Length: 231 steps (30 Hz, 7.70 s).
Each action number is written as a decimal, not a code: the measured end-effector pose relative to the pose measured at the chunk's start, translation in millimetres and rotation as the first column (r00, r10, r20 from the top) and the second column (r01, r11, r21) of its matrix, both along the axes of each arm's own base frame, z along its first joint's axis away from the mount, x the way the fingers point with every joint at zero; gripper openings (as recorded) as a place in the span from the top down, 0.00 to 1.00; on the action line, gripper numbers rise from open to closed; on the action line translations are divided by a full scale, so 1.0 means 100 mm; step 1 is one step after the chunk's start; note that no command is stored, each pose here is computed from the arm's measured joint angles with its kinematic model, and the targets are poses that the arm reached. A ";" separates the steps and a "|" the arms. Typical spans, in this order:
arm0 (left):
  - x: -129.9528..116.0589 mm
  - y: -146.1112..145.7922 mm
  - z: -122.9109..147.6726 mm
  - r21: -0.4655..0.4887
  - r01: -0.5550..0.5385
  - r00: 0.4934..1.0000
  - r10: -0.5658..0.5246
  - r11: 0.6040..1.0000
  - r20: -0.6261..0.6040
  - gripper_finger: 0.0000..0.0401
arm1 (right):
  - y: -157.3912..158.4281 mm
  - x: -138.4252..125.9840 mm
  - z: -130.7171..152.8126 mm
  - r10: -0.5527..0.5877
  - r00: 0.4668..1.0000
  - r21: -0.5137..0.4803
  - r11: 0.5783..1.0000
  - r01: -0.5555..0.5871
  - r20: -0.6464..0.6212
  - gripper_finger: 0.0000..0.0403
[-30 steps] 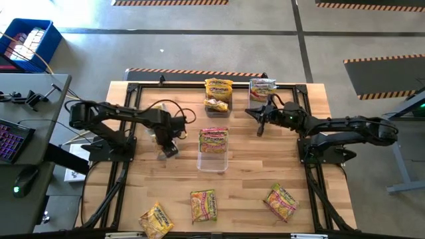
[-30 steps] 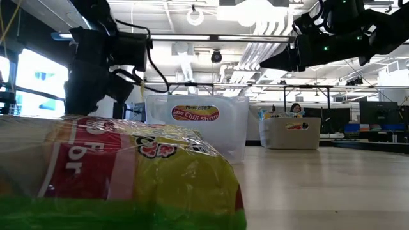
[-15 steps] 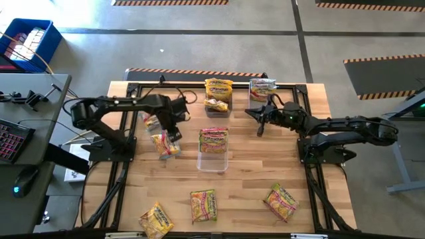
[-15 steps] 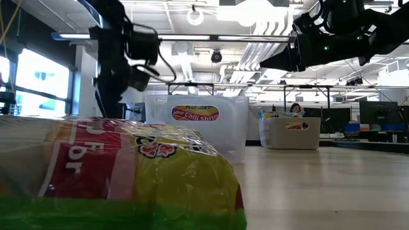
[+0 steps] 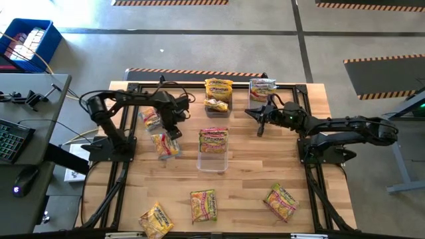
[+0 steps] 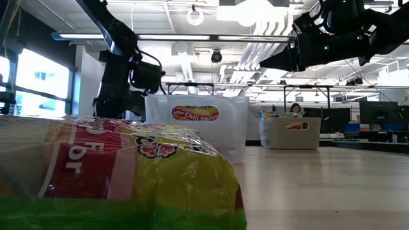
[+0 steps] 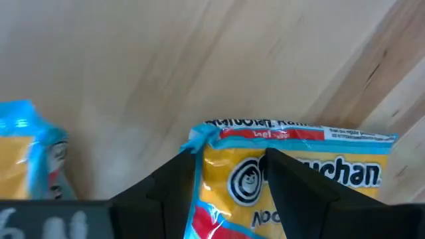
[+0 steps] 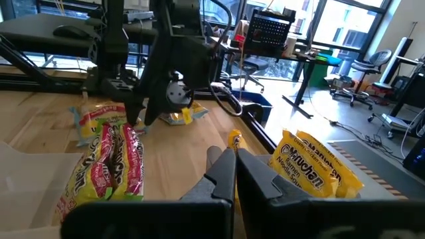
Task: Sort Maruchan noodles
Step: Put the blue noodle pack into the white bin
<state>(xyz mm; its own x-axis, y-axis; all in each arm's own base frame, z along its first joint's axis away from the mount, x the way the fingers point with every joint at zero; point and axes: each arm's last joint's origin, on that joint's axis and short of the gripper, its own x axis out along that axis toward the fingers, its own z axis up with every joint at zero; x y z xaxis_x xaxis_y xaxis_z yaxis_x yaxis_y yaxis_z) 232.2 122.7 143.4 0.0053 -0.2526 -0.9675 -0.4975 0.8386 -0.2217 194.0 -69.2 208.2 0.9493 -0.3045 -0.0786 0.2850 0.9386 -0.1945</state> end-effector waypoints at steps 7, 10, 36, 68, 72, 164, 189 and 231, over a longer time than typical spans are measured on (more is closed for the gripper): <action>0.01 0.00 -0.03 -0.023 0.034 0.999 -0.034 0.999 0.011 0.67 | 0.00 0.00 0.00 0.000 1.000 0.000 1.000 0.000 0.000 1.00; 0.01 0.00 0.00 -0.023 0.069 0.997 -0.068 0.997 0.037 0.79 | 0.00 0.00 0.00 0.004 1.000 0.006 1.000 -0.004 0.000 1.00; -0.45 -0.20 0.83 0.236 -0.212 0.802 0.031 0.948 0.596 1.00 | 0.00 0.42 0.08 0.048 0.998 0.277 0.960 -0.036 -0.038 0.95; -0.44 -0.36 0.90 0.282 -0.469 0.294 -0.153 0.837 0.944 1.00 | -0.46 2.57 0.49 0.190 0.916 0.532 0.846 0.030 -0.355 0.36; -0.44 -0.37 0.90 0.289 -0.465 0.289 -0.165 0.837 0.943 1.00 | -0.47 2.61 0.46 0.185 0.917 0.535 0.844 0.036 -0.353 0.36; -0.80 -0.52 0.95 0.447 -0.490 0.181 -0.414 0.748 0.892 1.00 | -1.25 0.42 0.36 -0.121 0.081 -0.106 0.979 0.175 -0.989 0.85; -0.80 -0.52 0.95 0.447 -0.490 0.183 -0.413 0.748 0.892 1.00 | -1.33 0.52 0.21 -0.045 -0.030 -0.049 0.988 0.150 -0.999 0.89; -0.80 -0.52 0.93 0.472 -0.476 0.206 -0.427 0.742 0.880 1.00 | -1.15 0.37 0.44 0.129 0.225 0.224 0.854 0.469 -0.966 0.81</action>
<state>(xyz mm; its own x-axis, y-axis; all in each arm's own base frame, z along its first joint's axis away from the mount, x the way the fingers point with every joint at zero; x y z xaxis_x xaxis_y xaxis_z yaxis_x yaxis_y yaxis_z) 152.0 70.5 236.1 0.9485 0.3099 -0.0655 -0.3123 0.9495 -0.0313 231.3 -184.0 252.5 0.0040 -0.0977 -0.9952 0.3387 0.9365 -0.0905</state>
